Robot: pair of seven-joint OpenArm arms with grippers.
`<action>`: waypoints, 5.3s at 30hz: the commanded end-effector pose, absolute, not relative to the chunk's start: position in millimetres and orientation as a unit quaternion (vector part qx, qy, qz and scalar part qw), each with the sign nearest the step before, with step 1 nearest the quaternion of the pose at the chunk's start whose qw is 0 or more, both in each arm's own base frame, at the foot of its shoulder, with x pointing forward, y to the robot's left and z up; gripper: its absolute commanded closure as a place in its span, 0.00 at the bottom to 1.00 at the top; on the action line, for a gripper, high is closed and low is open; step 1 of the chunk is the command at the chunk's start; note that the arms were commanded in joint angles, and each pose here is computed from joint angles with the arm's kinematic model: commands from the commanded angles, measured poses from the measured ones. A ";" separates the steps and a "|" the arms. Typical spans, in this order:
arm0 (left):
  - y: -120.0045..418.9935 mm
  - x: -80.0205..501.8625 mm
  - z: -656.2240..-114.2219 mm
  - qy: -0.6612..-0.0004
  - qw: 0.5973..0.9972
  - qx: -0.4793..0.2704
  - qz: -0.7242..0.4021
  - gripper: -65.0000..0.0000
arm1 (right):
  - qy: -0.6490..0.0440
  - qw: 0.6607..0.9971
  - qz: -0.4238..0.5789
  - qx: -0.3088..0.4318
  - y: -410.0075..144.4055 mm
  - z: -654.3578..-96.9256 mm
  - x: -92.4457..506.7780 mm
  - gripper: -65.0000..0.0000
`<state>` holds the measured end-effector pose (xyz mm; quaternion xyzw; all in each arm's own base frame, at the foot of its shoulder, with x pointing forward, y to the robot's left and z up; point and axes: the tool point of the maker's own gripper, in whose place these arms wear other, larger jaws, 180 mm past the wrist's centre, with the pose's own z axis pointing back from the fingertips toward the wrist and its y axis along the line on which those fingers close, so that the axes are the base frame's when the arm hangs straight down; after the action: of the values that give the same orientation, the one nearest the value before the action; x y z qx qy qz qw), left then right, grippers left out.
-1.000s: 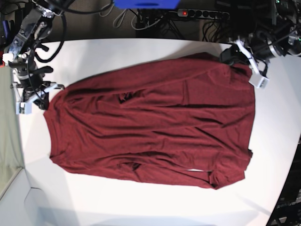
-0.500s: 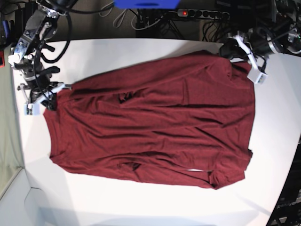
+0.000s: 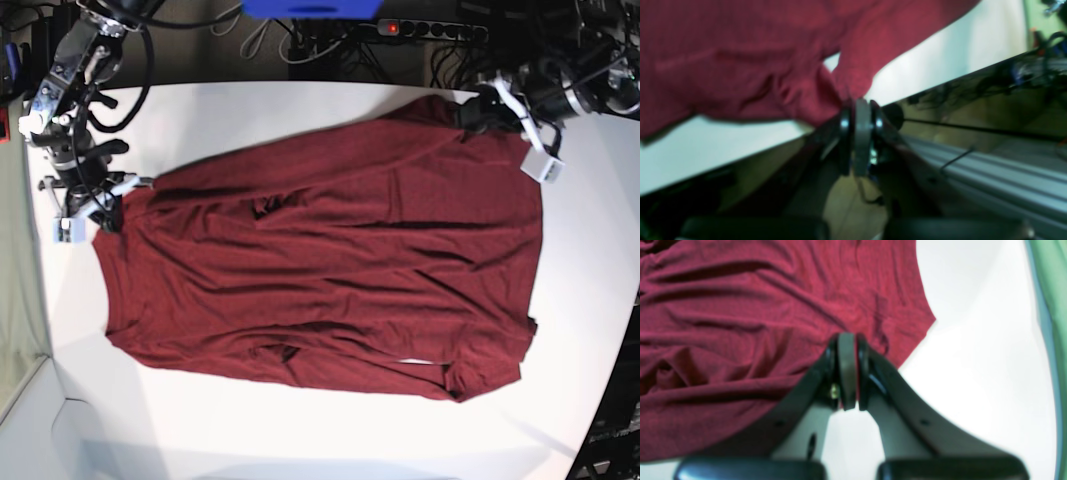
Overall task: Layout the t-shirt on the table in an organized manner, then fold the t-shirt properly
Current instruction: 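Release the shirt with the left gripper and move it along the shirt side, then grasp the sleeve cuff with the left gripper and pull it outward, then release the sleeve and regrasp the shirt edge with the left gripper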
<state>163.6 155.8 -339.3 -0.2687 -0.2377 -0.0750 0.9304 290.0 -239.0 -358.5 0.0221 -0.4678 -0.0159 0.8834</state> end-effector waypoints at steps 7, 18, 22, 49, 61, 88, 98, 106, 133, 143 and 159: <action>178.7 166.6 -356.0 -0.237 0.948 -0.201 -0.074 0.97 | -0.493 0.870 -0.008 0.023 -239.6 -343.7 297.8 1.00; 207.0 186.8 -342.0 -0.281 0.945 -0.161 -0.048 0.36 | -0.491 0.871 0.005 0.030 -229.5 -345.2 300.3 1.00; 243.0 221.9 -309.8 -0.366 0.921 -0.130 0.022 0.36 | -0.491 0.871 0.005 0.029 -230.0 -345.0 300.3 1.00; 291.9 305.2 -448.4 -0.314 0.942 -0.009 0.121 0.83 | -0.484 0.874 0.001 0.035 -230.8 -352.8 301.5 1.00; 278.0 387.2 -416.1 -0.377 0.922 -0.014 0.085 0.83 | -0.470 0.882 -0.004 0.036 -238.8 -363.8 303.3 1.00; 261.1 244.7 -412.1 -0.355 0.927 -0.039 0.112 0.45 | -0.471 0.882 0.000 0.031 -242.7 -361.7 303.7 1.00; 238.9 237.5 -440.9 -0.324 0.939 -0.064 0.101 0.45 | -0.464 0.885 0.000 0.033 -241.9 -366.6 297.8 1.00; 221.2 220.3 -443.3 -0.309 0.945 -0.072 0.075 0.45 | -0.463 0.886 -0.001 0.031 -243.0 -366.8 296.1 1.00; 286.2 211.4 -358.7 -0.397 0.917 0.007 0.049 0.99 | -0.464 0.885 -0.002 0.034 -241.4 -367.2 296.7 1.00; 331.3 207.1 -304.8 -0.462 0.879 0.079 0.091 0.99 | -0.464 0.885 -0.002 0.035 -240.3 -367.4 296.9 1.00; 346.2 240.6 -251.4 -0.572 0.806 0.036 0.148 0.98 | -0.461 0.887 -0.002 0.036 -239.3 -369.2 295.6 1.00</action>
<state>238.3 343.1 -263.4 0.0299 -0.5549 0.1539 0.8170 288.0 -238.5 -382.2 0.0355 -0.4378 -0.0084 0.8983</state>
